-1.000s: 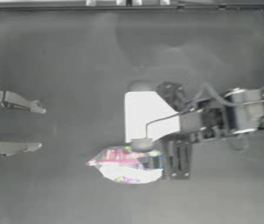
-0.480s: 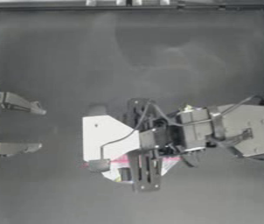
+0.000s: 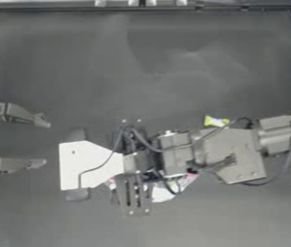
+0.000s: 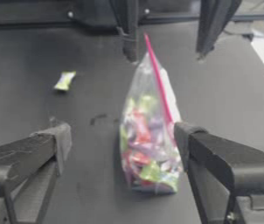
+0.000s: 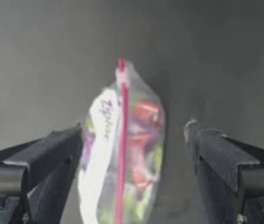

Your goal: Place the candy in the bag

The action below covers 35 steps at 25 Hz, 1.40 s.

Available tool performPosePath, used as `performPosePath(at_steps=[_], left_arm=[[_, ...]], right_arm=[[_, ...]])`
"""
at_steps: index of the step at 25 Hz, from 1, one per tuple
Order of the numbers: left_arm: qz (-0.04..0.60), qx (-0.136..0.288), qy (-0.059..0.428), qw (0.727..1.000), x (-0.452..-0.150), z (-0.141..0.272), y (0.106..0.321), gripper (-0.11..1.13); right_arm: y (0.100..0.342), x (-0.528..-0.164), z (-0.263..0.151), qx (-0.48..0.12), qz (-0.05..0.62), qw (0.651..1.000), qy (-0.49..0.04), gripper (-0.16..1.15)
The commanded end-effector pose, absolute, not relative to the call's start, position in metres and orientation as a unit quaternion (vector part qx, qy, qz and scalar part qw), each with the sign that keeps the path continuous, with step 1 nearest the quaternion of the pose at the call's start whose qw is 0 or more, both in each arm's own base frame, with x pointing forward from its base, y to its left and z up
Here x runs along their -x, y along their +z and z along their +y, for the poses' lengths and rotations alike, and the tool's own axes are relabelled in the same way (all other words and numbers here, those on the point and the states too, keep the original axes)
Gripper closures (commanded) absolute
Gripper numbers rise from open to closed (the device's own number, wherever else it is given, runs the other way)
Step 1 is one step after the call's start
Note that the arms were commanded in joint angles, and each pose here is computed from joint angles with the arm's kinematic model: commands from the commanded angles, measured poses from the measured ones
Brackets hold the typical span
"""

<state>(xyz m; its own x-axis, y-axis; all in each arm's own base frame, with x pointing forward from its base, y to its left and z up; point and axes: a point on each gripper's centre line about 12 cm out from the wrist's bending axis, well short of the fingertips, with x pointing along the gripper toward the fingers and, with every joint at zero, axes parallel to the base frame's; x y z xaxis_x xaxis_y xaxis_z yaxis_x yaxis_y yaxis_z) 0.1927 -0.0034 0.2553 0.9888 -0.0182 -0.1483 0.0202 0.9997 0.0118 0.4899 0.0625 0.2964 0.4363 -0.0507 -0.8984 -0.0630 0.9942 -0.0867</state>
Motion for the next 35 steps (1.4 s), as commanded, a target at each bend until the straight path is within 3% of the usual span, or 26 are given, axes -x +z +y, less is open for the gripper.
performPosePath(at_steps=[1,13,35], left_arm=[[0.067,-0.005,-0.009,0.998,-0.194,-0.003,0.26,0.02],[0.069,0.002,-0.009,0.998,-0.192,-0.003,0.251,0.02],[0.068,0.001,-0.012,0.998,-0.192,-0.005,0.251,0.02]], right_arm=[[0.312,-0.498,0.071,0.064,0.517,0.854,0.011,0.0],[0.293,-0.52,0.073,0.088,0.539,0.837,0.016,0.0],[0.266,-0.527,0.055,0.092,0.548,0.831,-0.002,0.01]])
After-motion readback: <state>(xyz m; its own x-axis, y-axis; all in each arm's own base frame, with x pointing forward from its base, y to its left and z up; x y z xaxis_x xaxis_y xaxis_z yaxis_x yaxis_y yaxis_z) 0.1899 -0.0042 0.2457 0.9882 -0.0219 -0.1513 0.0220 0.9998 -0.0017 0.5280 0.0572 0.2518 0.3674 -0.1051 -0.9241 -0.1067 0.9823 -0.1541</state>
